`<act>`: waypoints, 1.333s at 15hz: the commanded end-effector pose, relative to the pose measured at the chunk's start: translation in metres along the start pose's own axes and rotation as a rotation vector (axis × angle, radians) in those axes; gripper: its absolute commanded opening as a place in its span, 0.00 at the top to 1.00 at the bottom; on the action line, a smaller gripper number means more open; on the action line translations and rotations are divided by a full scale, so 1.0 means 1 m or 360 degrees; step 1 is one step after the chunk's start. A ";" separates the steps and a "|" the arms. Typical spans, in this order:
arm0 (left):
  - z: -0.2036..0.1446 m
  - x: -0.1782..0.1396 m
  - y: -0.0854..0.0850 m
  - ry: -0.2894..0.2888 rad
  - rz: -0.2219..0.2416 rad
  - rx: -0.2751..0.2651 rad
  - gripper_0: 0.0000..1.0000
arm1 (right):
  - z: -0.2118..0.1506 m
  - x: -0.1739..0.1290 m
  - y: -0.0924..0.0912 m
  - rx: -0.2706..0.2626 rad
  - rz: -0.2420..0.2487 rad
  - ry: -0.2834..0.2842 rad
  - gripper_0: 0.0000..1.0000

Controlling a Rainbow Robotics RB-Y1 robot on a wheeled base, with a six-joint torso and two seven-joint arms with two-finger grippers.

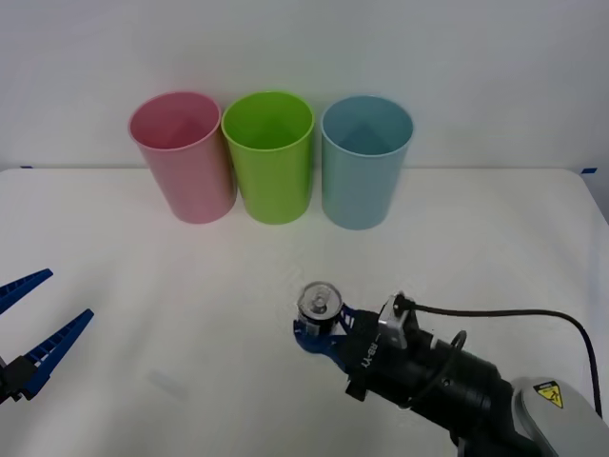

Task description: Grasp the object on the table and drop it into the matching bin: aluminum can to the light blue bin, PET bottle to the pink bin.

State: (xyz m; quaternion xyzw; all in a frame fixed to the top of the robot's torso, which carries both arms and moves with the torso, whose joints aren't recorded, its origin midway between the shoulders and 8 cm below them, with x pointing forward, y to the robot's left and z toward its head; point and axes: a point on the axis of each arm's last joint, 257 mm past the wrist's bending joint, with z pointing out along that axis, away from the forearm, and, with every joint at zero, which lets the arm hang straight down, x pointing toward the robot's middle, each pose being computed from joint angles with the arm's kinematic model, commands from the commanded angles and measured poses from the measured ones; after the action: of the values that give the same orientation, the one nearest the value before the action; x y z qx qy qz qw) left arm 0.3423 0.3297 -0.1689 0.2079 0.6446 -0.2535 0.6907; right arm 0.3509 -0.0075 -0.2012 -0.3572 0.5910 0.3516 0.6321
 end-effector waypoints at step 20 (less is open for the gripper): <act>0.000 0.000 0.000 0.0000 0.0000 0.0000 0.00 | -0.017 -0.166 -0.154 0.0608 -0.0210 -0.0404 1.00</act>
State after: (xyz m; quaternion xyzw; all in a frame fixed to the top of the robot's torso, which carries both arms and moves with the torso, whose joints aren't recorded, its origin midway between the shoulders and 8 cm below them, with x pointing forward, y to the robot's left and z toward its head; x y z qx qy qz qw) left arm 0.3423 0.3297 -0.1689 0.2079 0.6446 -0.2535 0.6907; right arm 0.4623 -0.1006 -0.0336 -0.2266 0.5369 0.2299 0.7794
